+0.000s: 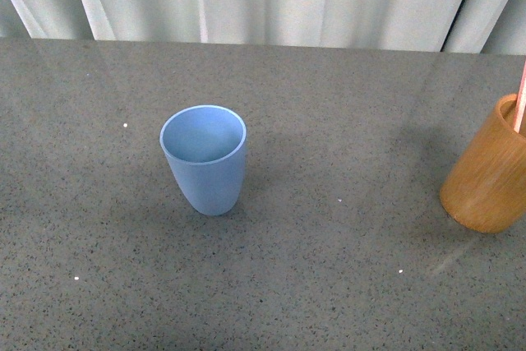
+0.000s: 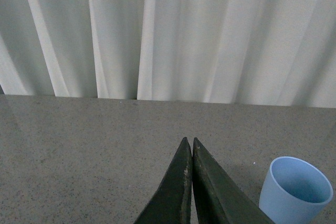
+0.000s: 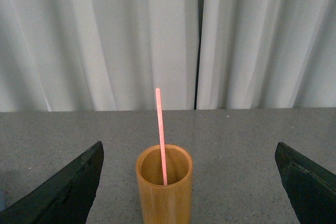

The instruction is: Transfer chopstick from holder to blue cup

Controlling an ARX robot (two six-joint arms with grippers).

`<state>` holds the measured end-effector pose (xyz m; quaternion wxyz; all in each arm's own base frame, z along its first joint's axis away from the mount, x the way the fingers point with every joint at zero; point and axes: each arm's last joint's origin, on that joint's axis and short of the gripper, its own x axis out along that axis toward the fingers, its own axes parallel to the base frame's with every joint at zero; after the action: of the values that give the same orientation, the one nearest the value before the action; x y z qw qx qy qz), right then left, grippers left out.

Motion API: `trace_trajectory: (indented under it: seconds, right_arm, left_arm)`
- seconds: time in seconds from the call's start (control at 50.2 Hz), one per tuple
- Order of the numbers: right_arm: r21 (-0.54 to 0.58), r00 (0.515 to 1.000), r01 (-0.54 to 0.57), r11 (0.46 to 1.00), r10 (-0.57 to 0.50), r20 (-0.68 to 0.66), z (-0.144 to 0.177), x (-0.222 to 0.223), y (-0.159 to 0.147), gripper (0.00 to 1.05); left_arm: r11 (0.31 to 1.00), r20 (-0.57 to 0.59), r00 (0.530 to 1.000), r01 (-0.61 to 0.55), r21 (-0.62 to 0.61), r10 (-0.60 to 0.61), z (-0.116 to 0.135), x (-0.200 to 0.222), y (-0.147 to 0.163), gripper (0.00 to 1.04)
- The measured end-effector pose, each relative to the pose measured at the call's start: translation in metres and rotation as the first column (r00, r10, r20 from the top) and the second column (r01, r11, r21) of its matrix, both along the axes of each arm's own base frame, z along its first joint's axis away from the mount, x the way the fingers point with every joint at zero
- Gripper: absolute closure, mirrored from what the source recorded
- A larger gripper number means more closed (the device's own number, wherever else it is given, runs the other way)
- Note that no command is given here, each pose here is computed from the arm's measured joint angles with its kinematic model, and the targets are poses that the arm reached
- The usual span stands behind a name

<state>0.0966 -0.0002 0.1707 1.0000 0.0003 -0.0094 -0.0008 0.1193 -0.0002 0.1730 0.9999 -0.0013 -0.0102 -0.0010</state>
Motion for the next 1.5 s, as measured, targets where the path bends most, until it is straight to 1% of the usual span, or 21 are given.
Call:
trace_trajectory:
  seconds: [0.638,0.738,0.837,1.097,1.156,1.256,1.336,1.455,1.495]
  right_arm:
    - [0.0,1.0,0.0,1.0,0.0,0.0,0.0,0.0,0.0,0.1]
    - [0.0,1.0,0.0,1.0,0.0,0.0,0.0,0.0,0.0,0.1]
    - [0.0,1.0,0.0,1.0,0.0,0.0,0.0,0.0,0.0,0.1]
    - [0.0,1.0,0.0,1.0,0.0,0.0,0.0,0.0,0.0,0.1]
    - [0.0,1.0,0.0,1.0,0.0,0.0,0.0,0.0,0.0,0.1]
    - [0.0,1.0,0.0,1.0,0.0,0.0,0.0,0.0,0.0,0.1]
    - [0.0,1.0,0.0,1.0,0.0,0.0,0.0,0.0,0.0,0.1]
    - [0.0,1.0,0.0,1.0,0.0,0.0,0.0,0.0,0.0,0.1]
    - [0.003,1.0,0.006,1.0,-0.006,-0.007,0.0,0.0,0.0,0.1]
  left_arm:
    - [1.0,0.002,1.0,0.0,0.0,0.0,0.0,-0.012,0.0,1.01]
    - [1.0,-0.034,0.999,0.0,0.0,0.0,-0.005,-0.019,0.0,1.01]
    - [1.0,-0.001,1.0,0.0,0.0,0.0,-0.003,-0.022,0.0,1.01]
    - [1.0,-0.005,1.0,0.0,0.0,0.0,-0.003,-0.023,0.0,1.01]
    - [1.0,-0.005,1.0,0.0,-0.001,0.0,-0.003,-0.023,0.0,0.95]
    - [1.0,-0.005,1.0,0.0,-0.001,0.0,-0.003,-0.023,0.0,0.78]
    - [1.0,-0.005,1.0,0.0,-0.001,0.0,-0.003,-0.023,0.0,0.68]
    - [1.0,-0.005,1.0,0.0,-0.001,0.0,-0.003,-0.023,0.0,0.46]
    - [1.0,-0.005,1.0,0.0,-0.001,0.0,-0.003,-0.023,0.0,0.41]
